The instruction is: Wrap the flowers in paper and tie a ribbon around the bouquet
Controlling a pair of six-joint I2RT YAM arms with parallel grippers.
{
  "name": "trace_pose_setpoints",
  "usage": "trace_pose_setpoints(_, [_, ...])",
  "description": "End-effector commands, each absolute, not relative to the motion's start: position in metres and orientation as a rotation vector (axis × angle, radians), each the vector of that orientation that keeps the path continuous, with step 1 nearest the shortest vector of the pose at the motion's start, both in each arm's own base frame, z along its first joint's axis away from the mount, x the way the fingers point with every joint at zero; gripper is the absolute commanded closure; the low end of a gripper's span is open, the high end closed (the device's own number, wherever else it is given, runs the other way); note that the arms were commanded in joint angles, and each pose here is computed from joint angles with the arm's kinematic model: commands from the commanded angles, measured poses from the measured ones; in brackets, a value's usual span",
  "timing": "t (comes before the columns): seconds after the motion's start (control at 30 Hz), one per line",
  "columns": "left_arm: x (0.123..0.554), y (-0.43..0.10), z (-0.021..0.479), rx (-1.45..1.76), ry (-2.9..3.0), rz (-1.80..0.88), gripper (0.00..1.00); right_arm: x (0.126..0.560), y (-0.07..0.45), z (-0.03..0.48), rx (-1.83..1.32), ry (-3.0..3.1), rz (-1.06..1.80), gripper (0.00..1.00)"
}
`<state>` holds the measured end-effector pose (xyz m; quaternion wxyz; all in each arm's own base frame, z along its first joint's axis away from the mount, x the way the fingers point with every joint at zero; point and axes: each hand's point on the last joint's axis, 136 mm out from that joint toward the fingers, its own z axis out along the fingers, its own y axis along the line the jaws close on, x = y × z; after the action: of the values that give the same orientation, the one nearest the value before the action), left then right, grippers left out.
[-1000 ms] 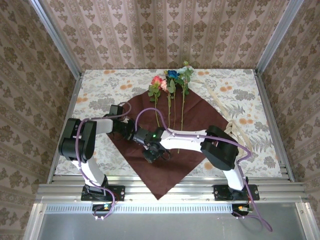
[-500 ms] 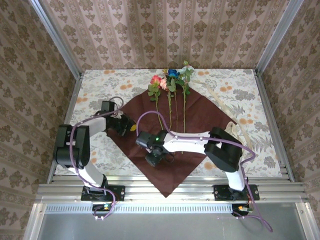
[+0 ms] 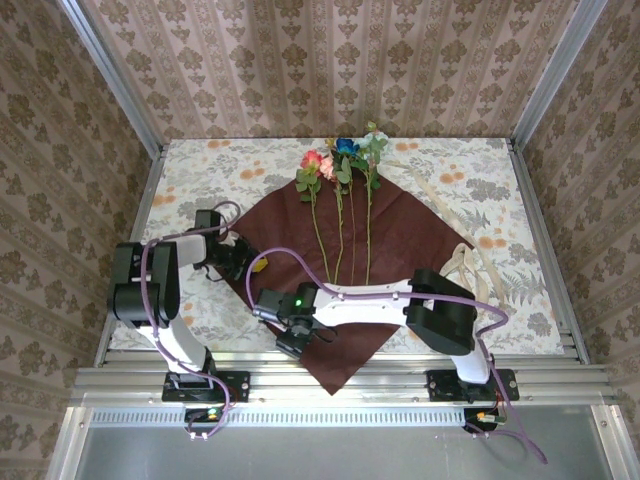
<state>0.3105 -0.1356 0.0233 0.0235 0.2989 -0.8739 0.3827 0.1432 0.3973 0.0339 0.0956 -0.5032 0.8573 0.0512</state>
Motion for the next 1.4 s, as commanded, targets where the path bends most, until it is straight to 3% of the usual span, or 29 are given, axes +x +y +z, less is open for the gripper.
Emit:
trace_pose_setpoints(0.0, [0.300, -0.134, 0.013, 0.898, -2.702, 1.139, 1.00, 0.140, 0.394, 0.022, -1.541, 2.580, 0.113, 0.36])
trace_pose_setpoints(0.07, [0.299, -0.133, 0.011, 0.899, -2.702, 1.132, 1.00, 0.141, 0.391, 0.016, -1.538, 2.595, 0.079, 0.40])
trace_pose_setpoints(0.33, [0.300, -0.133, 0.013, 0.894, -2.707, 1.130, 1.00, 0.155, 0.390, 0.019, -1.476, 2.636, 0.106, 0.79])
trace_pose_setpoints(0.5, [0.301, -0.131, 0.029, 0.904, -2.733, 1.132, 1.00, 0.150, 0.401, 0.042, -1.502, 2.663, 0.345, 0.91])
trace_pose_setpoints(0.57, [0.300, -0.127, 0.043, 0.918, -2.770, 1.114, 1.00, 0.145, 0.406, 0.051, -1.523, 2.695, 0.494, 0.92])
trace_pose_setpoints(0.67, [0.289, -0.115, 0.066, 0.969, -2.833, 1.024, 0.77, 0.137, 0.412, 0.065, -1.527, 2.745, 0.756, 0.93])
trace_pose_setpoints(0.83, [0.235, -0.102, 0.081, 1.117, -2.763, 0.861, 0.64, 0.138, 0.414, 0.073, -1.464, 2.829, 1.051, 0.94])
trace_pose_setpoints(1.0, [0.180, -0.113, 0.070, 1.243, -2.587, 0.787, 0.61, 0.145, 0.410, 0.067, -1.423, 2.895, 1.171, 0.93])
trace_pose_setpoints(1.2, [0.154, -0.109, 0.083, 1.454, -2.541, 0.766, 0.46, 0.160, 0.409, 0.062, -1.317, 2.958, 1.333, 0.92])
trace_pose_setpoints(1.37, [0.143, -0.119, 0.077, 1.477, -2.464, 0.787, 0.44, 0.168, 0.411, 0.061, -1.248, 2.979, 1.427, 0.91])
